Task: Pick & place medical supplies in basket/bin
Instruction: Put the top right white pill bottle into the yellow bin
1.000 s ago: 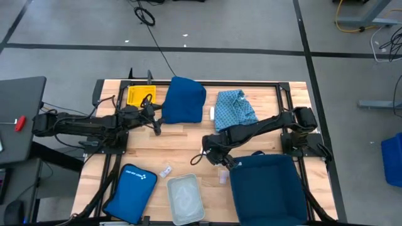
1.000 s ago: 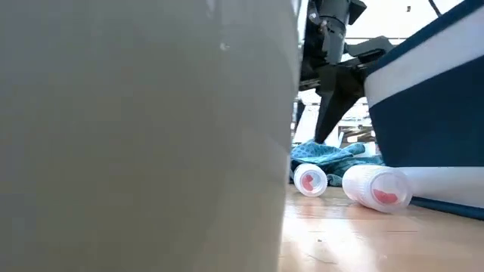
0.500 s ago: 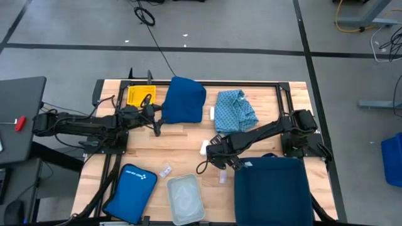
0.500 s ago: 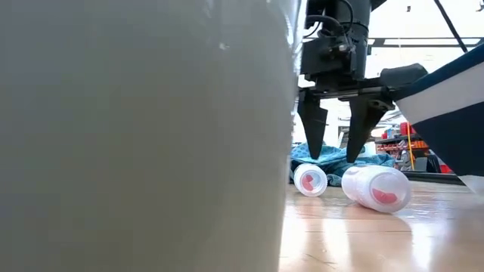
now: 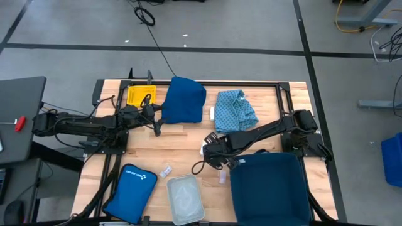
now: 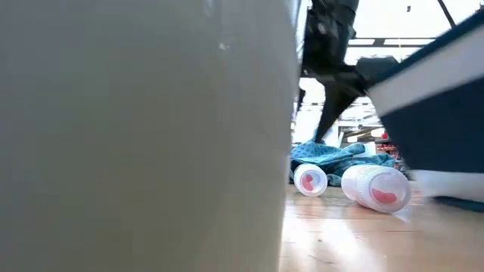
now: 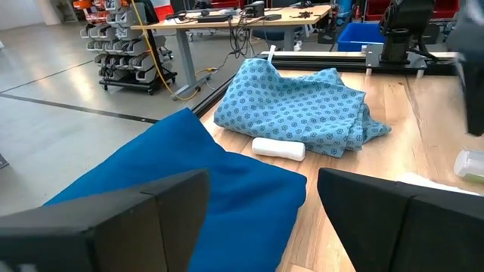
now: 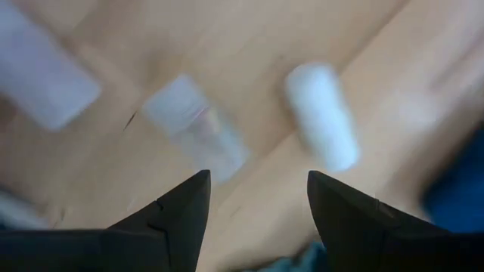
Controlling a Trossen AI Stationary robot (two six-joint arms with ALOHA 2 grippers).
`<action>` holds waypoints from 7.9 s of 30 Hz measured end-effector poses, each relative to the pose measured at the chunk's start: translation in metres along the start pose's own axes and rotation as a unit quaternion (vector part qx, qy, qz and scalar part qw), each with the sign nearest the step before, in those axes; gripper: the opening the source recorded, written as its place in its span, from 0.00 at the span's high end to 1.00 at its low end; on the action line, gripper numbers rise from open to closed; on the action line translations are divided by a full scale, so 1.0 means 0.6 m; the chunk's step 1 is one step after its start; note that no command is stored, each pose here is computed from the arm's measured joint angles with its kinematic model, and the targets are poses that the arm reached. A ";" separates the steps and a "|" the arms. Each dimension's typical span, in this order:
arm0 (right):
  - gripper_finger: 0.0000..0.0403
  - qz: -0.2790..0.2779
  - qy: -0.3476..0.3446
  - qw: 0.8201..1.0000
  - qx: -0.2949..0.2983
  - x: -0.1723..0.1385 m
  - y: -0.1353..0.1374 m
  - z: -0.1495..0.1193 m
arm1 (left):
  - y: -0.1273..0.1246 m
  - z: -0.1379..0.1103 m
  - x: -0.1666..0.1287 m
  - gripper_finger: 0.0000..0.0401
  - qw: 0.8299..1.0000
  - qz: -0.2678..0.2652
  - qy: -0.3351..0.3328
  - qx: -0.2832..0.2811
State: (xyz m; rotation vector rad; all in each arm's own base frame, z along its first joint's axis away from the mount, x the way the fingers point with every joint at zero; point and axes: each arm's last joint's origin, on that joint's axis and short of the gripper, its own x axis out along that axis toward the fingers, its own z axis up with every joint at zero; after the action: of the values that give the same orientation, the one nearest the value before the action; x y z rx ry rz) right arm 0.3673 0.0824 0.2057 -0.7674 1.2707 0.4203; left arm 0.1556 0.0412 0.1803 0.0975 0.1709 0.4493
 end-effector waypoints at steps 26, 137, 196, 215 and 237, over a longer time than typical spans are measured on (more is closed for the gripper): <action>0.43 0.035 -0.119 0.992 0.022 0.015 -0.066 0.020 | -0.004 -0.005 0.003 0.38 1.000 -0.023 0.010 -0.001; 0.44 0.153 0.078 0.927 0.332 0.102 0.020 -0.010 | -0.005 -0.013 0.009 0.38 0.999 -0.018 0.029 -0.034; 0.65 -0.226 -0.462 0.830 0.218 -0.067 -0.212 0.002 | -0.021 0.040 -0.011 0.38 0.946 -0.264 -0.185 -0.033; 0.65 -0.234 -0.493 0.809 0.216 -0.074 -0.237 -0.017 | -0.028 0.037 0.009 0.24 0.952 -0.226 -0.201 -0.059; 0.65 -0.230 -0.495 0.810 0.213 -0.073 -0.238 -0.019 | -0.059 0.051 0.079 0.41 0.958 -0.214 -0.187 -0.025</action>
State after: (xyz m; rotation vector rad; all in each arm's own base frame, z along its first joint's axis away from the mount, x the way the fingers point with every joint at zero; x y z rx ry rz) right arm 0.4435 -0.0182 0.2864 -0.3339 0.1421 0.0765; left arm 0.2184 0.0284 0.1991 0.0904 -0.1915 -0.0031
